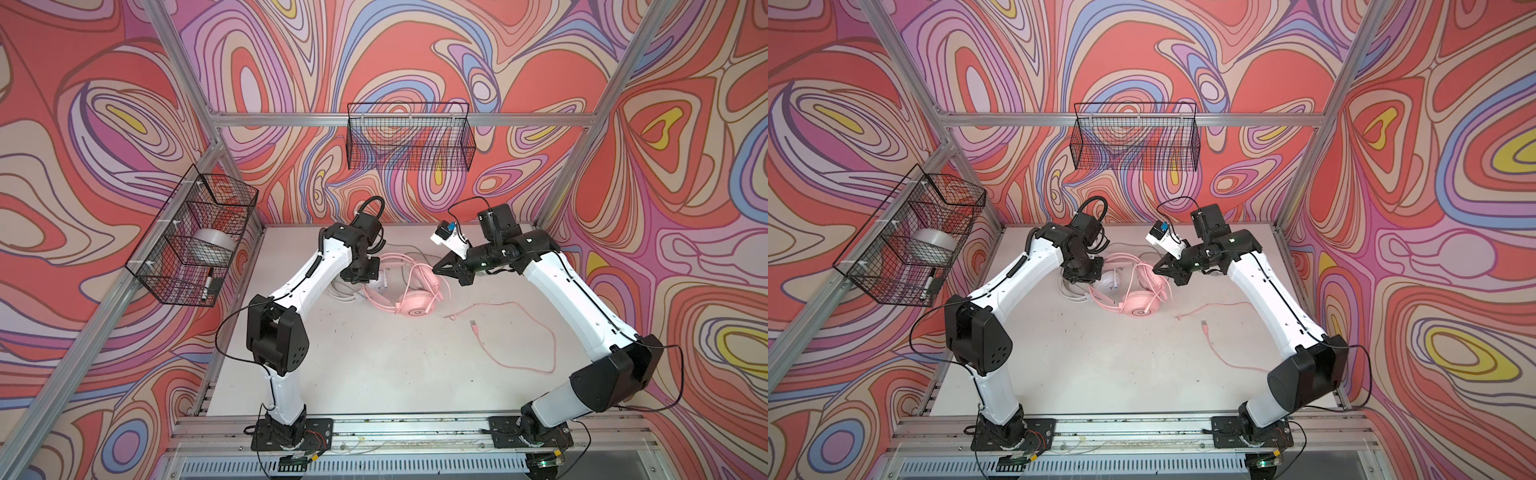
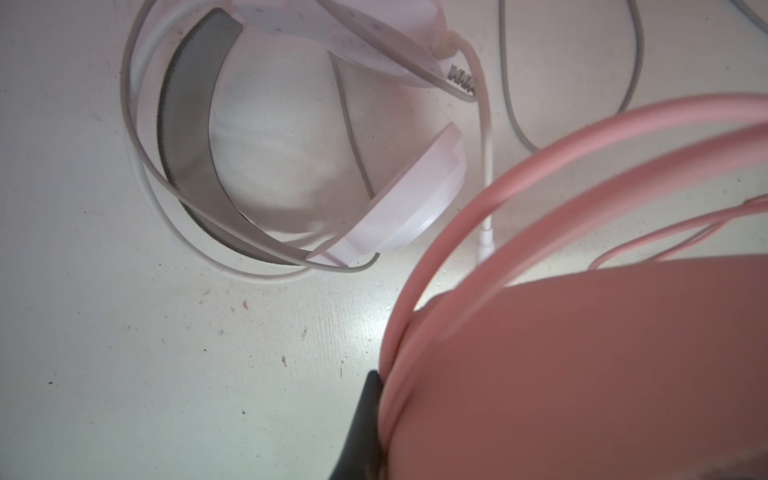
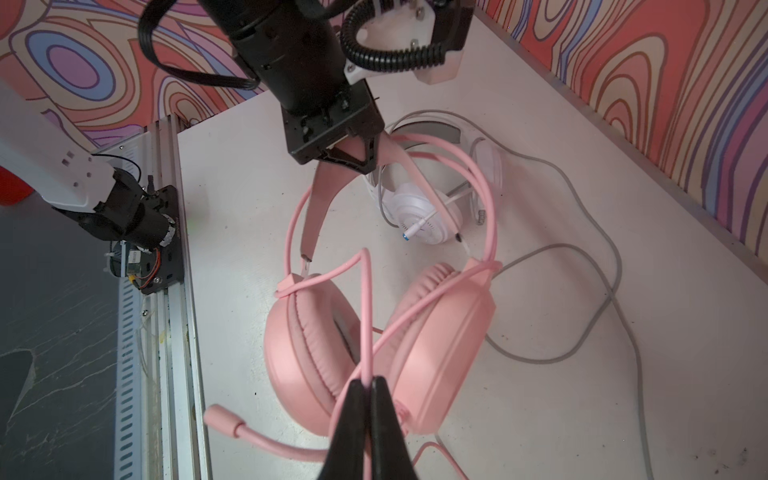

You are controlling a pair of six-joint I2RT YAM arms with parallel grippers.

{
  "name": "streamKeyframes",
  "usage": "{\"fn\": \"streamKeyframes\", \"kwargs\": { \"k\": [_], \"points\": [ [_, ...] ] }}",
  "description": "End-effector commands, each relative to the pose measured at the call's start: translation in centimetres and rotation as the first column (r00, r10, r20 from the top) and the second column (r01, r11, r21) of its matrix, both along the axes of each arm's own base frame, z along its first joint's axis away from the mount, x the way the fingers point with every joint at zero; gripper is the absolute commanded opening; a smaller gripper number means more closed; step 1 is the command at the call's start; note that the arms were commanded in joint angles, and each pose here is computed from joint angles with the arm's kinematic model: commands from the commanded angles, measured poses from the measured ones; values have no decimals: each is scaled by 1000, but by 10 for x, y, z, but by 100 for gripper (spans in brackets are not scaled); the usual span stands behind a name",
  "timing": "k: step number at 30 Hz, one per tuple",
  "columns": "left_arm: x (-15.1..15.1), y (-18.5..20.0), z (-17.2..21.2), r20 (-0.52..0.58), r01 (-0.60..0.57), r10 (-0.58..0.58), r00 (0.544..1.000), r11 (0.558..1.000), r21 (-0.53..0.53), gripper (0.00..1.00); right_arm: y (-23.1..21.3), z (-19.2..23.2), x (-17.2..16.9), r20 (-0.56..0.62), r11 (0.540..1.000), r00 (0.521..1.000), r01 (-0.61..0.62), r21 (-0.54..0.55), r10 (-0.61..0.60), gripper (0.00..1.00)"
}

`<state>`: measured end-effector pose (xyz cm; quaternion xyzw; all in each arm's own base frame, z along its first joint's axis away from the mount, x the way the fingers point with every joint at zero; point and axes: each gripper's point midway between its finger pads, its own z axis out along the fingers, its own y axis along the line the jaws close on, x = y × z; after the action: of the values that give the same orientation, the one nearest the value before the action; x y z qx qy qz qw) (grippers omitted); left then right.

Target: Wrap the headphones

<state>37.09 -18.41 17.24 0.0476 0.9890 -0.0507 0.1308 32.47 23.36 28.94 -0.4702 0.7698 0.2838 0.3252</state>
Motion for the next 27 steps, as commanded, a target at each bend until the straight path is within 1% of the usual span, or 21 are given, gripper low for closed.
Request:
{"fn": "streamKeyframes", "kwargs": {
  "k": [1, 6, 12, 18, 22, 25, 27],
  "points": [
    [-10, -10, 2, -13, 74, -74, 997, 996, -41, 0, -4, 0, 19, 40, 999, 999, 31, -22, -30, 0],
    [-20, -11, 0, -29, 108, -110, 994, 993, -54, 0, -13, -11, 37, 46, 995, 996, 85, -50, -82, 0],
    [-32, -12, -3, -49, 140, -144, 988, 988, -65, 0, -21, -15, 65, 57, 986, 985, 165, -32, -163, 0],
    [-36, -16, -2, -40, 165, -169, 985, 982, -87, 0, -33, -36, 88, 5, 963, 965, 261, -67, -261, 0],
    [-38, -15, -3, -42, 171, -175, 984, 982, -82, 0, -45, -47, 100, -30, 939, 941, 335, -77, -338, 0],
    [-40, -15, -2, -38, 176, -180, 983, 981, -85, 0, -60, -51, 113, -49, 907, 906, 418, -61, -421, 0],
    [-41, -16, -1, -31, 180, -184, 983, 979, -94, 0, -69, -56, 119, -82, 890, 886, 454, -43, -456, 0]
  ]
}}
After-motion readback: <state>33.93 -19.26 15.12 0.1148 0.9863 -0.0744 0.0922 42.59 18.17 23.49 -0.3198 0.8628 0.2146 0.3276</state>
